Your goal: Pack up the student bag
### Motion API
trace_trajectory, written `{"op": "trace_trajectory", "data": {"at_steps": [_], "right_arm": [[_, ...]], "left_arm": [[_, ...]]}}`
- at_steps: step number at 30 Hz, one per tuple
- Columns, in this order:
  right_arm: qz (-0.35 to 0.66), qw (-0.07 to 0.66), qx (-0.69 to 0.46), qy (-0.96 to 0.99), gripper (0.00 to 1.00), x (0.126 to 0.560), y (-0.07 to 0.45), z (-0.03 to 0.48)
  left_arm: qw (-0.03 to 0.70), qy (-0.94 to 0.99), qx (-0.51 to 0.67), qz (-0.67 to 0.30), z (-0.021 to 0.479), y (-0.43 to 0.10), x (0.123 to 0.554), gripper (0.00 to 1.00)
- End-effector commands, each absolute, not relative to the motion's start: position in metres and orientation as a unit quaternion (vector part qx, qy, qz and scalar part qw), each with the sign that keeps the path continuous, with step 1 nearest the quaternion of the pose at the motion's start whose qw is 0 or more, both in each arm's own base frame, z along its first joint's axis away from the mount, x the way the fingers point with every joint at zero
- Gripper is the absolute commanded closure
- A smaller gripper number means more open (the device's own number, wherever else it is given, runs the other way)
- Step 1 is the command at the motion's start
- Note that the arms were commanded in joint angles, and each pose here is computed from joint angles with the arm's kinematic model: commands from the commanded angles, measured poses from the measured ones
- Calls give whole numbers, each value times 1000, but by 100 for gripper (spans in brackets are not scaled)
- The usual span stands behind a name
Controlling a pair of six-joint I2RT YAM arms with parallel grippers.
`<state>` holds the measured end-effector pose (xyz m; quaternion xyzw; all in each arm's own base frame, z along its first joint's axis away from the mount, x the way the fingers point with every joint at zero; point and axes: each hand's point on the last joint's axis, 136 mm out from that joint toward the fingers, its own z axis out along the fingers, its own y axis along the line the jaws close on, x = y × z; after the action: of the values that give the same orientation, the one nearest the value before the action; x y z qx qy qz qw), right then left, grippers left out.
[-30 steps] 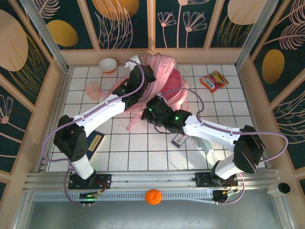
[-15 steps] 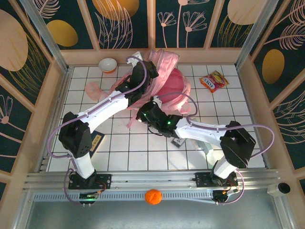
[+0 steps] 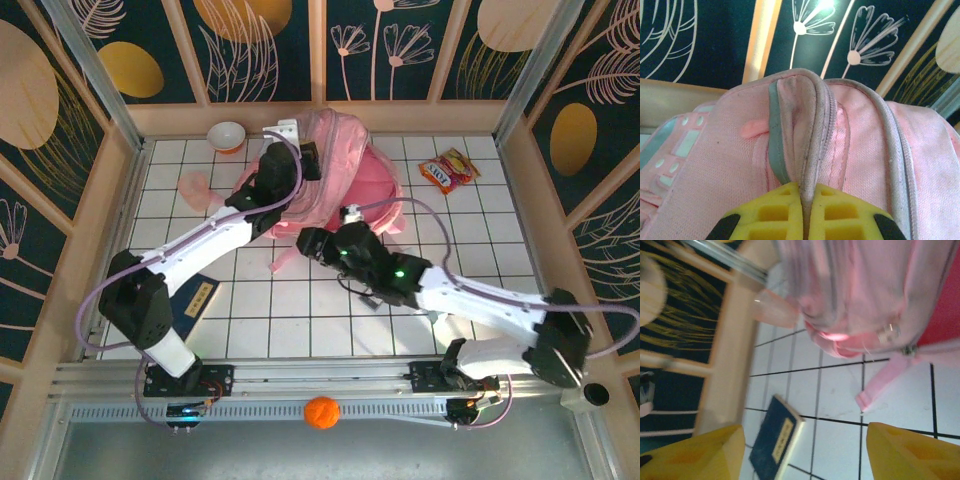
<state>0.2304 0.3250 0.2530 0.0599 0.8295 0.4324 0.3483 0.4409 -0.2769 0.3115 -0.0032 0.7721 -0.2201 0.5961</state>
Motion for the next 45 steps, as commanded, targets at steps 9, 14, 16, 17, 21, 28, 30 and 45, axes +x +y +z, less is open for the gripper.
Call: {"op": "trace_trajectory", "data": {"at_steps": [9, 14, 16, 17, 21, 28, 30, 45], "right_arm": [[475, 361, 7, 803, 1, 271, 276, 282], [522, 366, 11, 770, 1, 296, 290, 288], [539, 356, 32, 763, 1, 305, 296, 281], [545, 351, 35, 761, 4, 307, 300, 278], [568, 333, 40, 752, 13, 312, 313, 269], [553, 329, 53, 764, 44, 318, 322, 256], [539, 333, 75, 770, 65, 324, 315, 251], [577, 363, 41, 730, 100, 342, 309, 343]], "left_arm": [[638, 684, 124, -331, 379, -287, 410, 100], [621, 680, 135, -365, 378, -294, 400, 100], [617, 678, 142, -374, 379, -296, 396, 100], [615, 677, 144, -378, 380, -297, 394, 100], [613, 674, 140, -388, 385, -295, 389, 100], [596, 684, 135, -399, 378, -297, 388, 100], [593, 691, 129, -394, 376, -295, 388, 100], [573, 730, 220, -301, 305, -233, 300, 33]]}}
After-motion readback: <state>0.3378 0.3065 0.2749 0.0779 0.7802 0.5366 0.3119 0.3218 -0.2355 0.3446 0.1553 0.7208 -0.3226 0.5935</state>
